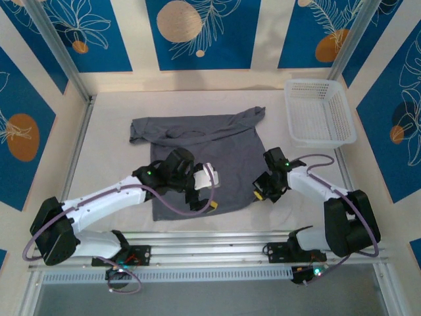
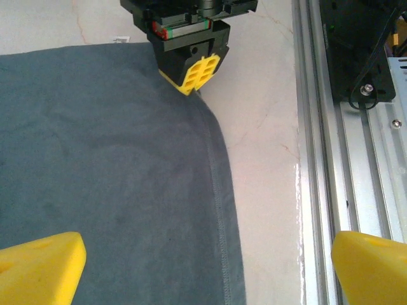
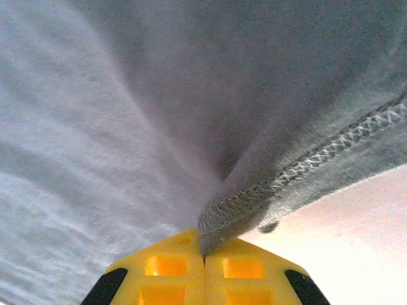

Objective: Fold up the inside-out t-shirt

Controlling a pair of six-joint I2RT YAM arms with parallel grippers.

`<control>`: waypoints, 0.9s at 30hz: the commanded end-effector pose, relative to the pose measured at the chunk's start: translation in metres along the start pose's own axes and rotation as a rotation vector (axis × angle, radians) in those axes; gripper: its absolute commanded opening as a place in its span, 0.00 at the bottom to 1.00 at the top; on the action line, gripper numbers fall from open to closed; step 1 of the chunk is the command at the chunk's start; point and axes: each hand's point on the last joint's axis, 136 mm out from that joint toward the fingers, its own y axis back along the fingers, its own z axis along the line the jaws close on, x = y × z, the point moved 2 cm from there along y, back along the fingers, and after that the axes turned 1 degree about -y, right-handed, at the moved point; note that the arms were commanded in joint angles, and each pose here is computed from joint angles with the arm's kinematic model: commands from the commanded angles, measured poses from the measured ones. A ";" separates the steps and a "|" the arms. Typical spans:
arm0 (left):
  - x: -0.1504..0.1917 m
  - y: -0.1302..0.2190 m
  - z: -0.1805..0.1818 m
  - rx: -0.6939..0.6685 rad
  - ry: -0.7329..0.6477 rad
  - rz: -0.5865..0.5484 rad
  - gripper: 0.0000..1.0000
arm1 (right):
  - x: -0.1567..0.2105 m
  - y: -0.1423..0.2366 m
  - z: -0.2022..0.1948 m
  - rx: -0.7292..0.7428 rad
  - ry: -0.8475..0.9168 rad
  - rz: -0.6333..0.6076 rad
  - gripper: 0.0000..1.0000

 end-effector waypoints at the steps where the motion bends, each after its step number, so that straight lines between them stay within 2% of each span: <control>1: -0.007 -0.015 -0.014 0.085 0.013 -0.050 0.99 | 0.005 0.020 0.029 -0.087 0.060 0.026 0.00; 4: -0.016 -0.041 -0.025 0.152 0.013 -0.069 0.99 | 0.007 0.035 0.046 -0.140 0.055 0.028 0.00; 8: -0.026 -0.090 -0.013 0.117 0.117 -0.020 0.99 | 0.004 0.055 0.066 -0.206 0.038 0.010 0.00; 12: -0.013 -0.127 0.023 -0.082 0.188 0.092 0.99 | 0.003 0.072 0.079 -0.243 0.048 -0.003 0.00; 15: 0.009 -0.137 0.049 -0.245 0.243 0.191 0.96 | 0.004 0.083 0.083 -0.260 0.060 -0.016 0.00; 18: 0.036 -0.122 0.077 -0.445 0.278 0.297 0.85 | 0.000 0.089 0.077 -0.247 0.057 -0.044 0.00; 22: 0.067 -0.079 0.100 -0.613 0.351 0.322 0.75 | -0.008 0.087 0.067 -0.248 0.029 -0.056 0.00; 24: 0.084 -0.055 0.110 -0.680 0.386 0.333 0.66 | -0.009 0.086 0.065 -0.252 0.025 -0.046 0.00; 27: 0.105 -0.035 0.118 -0.694 0.442 0.331 0.54 | -0.010 0.087 0.065 -0.260 0.030 -0.041 0.00</control>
